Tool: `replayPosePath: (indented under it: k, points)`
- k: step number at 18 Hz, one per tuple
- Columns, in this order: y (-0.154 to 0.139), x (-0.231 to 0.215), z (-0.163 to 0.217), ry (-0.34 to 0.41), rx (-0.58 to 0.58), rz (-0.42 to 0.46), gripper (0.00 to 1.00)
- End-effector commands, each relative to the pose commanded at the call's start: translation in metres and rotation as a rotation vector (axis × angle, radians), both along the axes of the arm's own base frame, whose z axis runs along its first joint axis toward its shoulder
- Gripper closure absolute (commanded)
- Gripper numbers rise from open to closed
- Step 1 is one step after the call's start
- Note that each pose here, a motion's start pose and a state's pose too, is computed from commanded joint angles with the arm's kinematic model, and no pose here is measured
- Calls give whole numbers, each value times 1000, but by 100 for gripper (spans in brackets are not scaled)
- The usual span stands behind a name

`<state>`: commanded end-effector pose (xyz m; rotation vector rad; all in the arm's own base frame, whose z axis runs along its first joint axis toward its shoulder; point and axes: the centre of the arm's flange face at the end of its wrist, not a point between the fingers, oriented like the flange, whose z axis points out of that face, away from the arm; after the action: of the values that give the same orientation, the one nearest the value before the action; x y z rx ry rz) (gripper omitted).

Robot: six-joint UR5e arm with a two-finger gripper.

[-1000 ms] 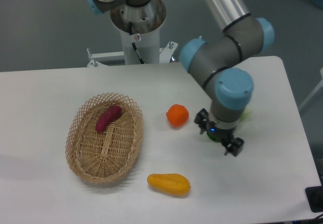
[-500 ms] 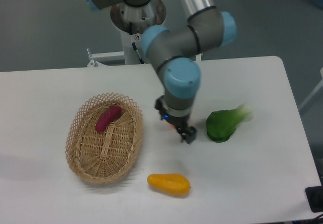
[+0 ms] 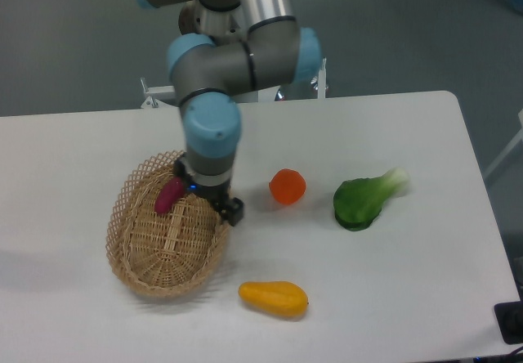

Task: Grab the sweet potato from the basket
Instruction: 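Move the gripper over the wicker basket above the purple sweet potato, then lower the gripper onto the sweet potato and close on it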

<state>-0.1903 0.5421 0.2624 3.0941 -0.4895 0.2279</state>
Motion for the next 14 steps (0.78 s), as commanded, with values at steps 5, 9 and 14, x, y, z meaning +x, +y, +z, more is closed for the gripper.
replayPosePath:
  k: [5,9,14]
  points:
    - [-5,17,-18,-21,-42,42,0]
    - [-3,27,-25,-22,-64,87,0]
    - [-7,37,-43,-12,-63,136,0]
